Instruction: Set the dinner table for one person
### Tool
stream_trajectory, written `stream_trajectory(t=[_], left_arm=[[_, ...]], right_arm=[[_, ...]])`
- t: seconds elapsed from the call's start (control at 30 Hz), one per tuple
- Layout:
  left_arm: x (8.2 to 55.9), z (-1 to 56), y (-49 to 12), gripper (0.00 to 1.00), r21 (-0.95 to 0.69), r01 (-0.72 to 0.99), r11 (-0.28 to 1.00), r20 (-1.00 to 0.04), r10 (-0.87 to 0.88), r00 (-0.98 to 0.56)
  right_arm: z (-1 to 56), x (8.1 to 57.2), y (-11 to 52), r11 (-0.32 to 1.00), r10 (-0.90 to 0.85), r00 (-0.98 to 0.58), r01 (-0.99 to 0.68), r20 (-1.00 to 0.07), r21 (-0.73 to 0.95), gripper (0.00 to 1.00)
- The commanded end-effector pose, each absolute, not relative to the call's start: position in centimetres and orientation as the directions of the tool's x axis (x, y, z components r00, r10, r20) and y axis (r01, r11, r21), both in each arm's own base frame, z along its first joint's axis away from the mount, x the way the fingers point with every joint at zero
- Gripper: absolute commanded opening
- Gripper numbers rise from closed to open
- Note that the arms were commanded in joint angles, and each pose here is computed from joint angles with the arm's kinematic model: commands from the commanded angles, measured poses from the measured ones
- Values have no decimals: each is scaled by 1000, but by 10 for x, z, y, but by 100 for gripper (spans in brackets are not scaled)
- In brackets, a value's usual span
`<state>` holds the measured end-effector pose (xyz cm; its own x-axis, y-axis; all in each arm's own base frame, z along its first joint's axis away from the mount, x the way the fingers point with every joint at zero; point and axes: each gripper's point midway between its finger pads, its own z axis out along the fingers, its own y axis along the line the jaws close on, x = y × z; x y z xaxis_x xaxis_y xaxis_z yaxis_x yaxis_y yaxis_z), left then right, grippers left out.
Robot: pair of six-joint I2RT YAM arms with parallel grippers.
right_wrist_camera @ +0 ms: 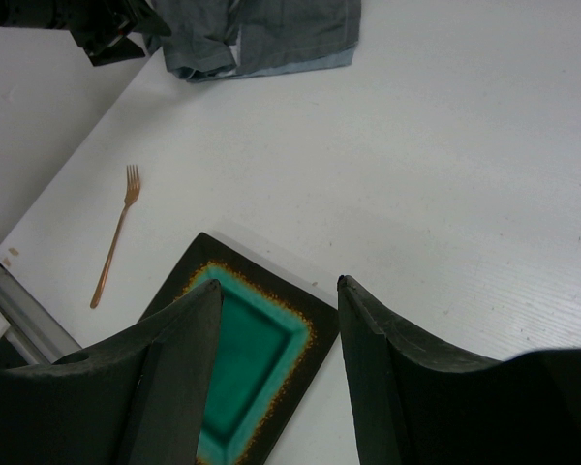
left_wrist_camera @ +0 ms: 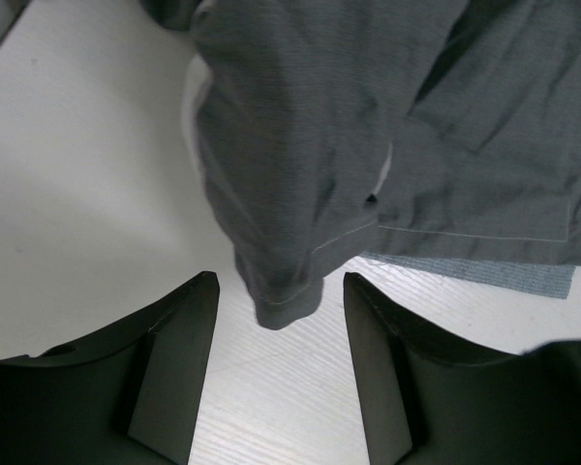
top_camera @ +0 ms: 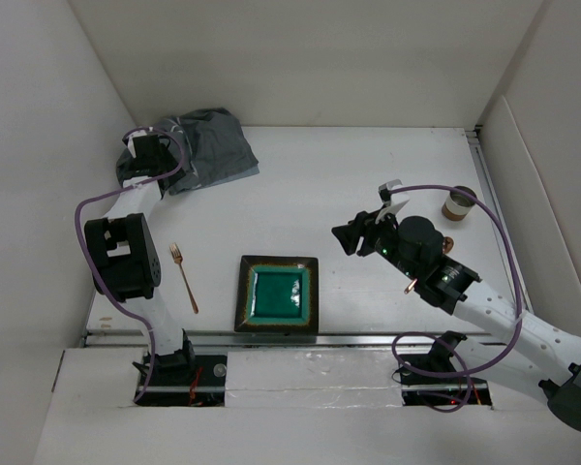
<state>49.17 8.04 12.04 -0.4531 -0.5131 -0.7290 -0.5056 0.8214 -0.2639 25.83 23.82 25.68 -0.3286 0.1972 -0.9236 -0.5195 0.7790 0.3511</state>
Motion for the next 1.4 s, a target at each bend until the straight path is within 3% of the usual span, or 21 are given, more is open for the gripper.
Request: stream_trajectory(t=[0.0,0.03,0.17,0.3,0.37,0.43,0.53,0.67,0.7,0.8,0.93,1.07,1.23,1.37], left_arm=[[514,145,78,50,-277,-455,846,-784,-473,-403],[518,147,78,38,-281,-453,846,-787,-474,-396],[525,131,70,9,-270,-441,856,-761,-471,-446],[527,130,63,12,-252,-442,861,-763,-457,-456],[527,133,71,24,-221,-471,854,-773,-448,-449],[525,135,70,43,-205,-475,856,-779,-437,-451],[521,139,78,51,-180,-510,841,-793,-431,-431],[523,127,77,41,-175,-512,841,-779,-436,-450],[524,124,75,26,-179,-506,844,-771,-440,-461],[527,108,53,0,-189,-468,863,-742,-438,-507],[536,122,9,0,-251,-381,890,-743,-430,-513],[544,188,-91,0,-490,-112,865,-730,-477,-489],[530,278,-202,0,-704,173,689,-679,-581,-450],[508,316,-267,0,-777,343,528,-629,-627,-459]], right_arm=[[265,258,249,749,210,-315,-557,-926,359,57],[264,258,250,749,208,-319,-556,-925,360,57],[263,262,252,752,214,-324,-547,-921,367,57],[265,265,252,762,214,-324,-535,-922,365,57],[268,265,255,753,218,-320,-546,-922,367,57],[266,265,256,753,206,-324,-550,-923,361,57],[262,265,255,757,202,-334,-543,-920,364,57],[261,265,255,758,206,-332,-541,-920,365,57],[261,266,254,760,208,-333,-537,-920,366,57],[266,268,252,768,209,-310,-535,-927,352,57],[266,273,244,799,216,-305,-490,-928,347,57],[272,282,238,830,215,-278,-453,-936,325,55],[282,291,231,856,217,-255,-415,-942,309,55],[277,303,220,871,225,-264,-377,-938,315,58]])
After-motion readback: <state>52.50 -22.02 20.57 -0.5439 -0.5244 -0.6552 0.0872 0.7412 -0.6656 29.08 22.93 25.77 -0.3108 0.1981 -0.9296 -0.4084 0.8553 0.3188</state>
